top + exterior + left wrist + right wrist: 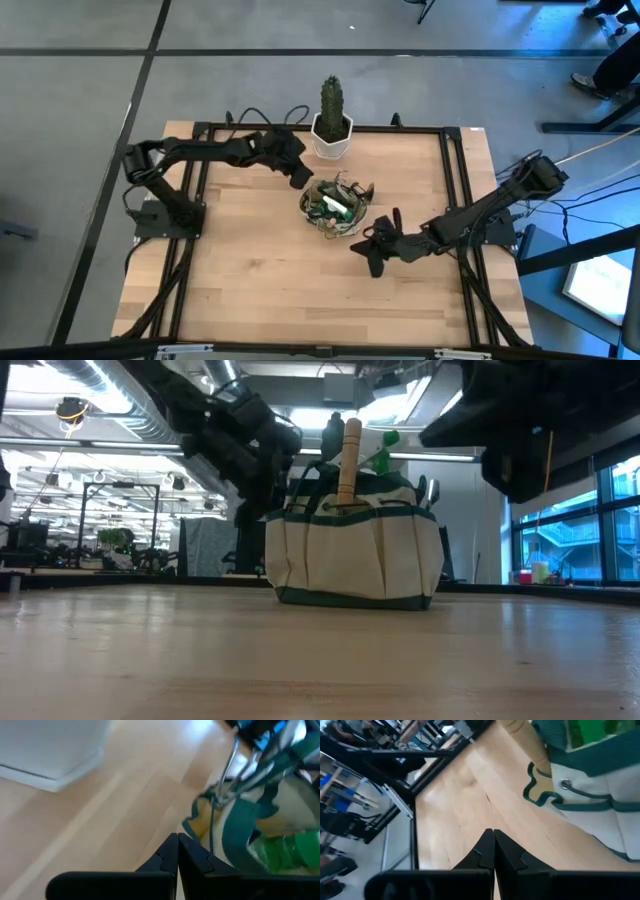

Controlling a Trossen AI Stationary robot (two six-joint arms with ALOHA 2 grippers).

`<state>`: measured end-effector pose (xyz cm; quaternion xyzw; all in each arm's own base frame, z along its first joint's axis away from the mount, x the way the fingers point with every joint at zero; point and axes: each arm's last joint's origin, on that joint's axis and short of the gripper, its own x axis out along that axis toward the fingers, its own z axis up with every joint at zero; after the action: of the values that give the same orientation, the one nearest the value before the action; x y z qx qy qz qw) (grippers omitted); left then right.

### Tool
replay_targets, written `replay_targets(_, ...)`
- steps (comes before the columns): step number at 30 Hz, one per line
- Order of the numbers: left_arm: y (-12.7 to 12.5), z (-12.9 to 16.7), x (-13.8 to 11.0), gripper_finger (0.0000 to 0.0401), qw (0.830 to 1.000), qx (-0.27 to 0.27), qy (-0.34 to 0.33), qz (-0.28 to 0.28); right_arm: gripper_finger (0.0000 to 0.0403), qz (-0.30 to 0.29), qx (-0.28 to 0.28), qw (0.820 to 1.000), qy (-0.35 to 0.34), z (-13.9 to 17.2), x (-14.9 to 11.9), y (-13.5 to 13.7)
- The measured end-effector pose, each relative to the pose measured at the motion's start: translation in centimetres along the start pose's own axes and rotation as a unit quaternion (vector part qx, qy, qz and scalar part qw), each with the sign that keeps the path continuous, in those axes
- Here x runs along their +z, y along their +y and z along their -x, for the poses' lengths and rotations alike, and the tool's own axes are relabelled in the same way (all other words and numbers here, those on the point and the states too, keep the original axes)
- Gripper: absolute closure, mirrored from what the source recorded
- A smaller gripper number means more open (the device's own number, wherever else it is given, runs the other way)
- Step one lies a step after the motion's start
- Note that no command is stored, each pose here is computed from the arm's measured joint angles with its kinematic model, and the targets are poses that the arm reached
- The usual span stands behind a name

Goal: Pick & Place Garden tools in Gardening bag
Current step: Adjust the gardening bag

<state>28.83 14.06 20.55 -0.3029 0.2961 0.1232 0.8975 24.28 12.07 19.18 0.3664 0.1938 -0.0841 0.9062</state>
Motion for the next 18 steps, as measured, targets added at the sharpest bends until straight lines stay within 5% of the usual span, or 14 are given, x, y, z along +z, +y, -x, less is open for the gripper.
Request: replay_targets(18, -1.3, -4.3, -2.1, 0.04, 0.997, -0.058, 0.042, -0.002, 0.0403, -0.015, -0.119, 0.993, 0.02, -1.2, -0.3, -1.0)
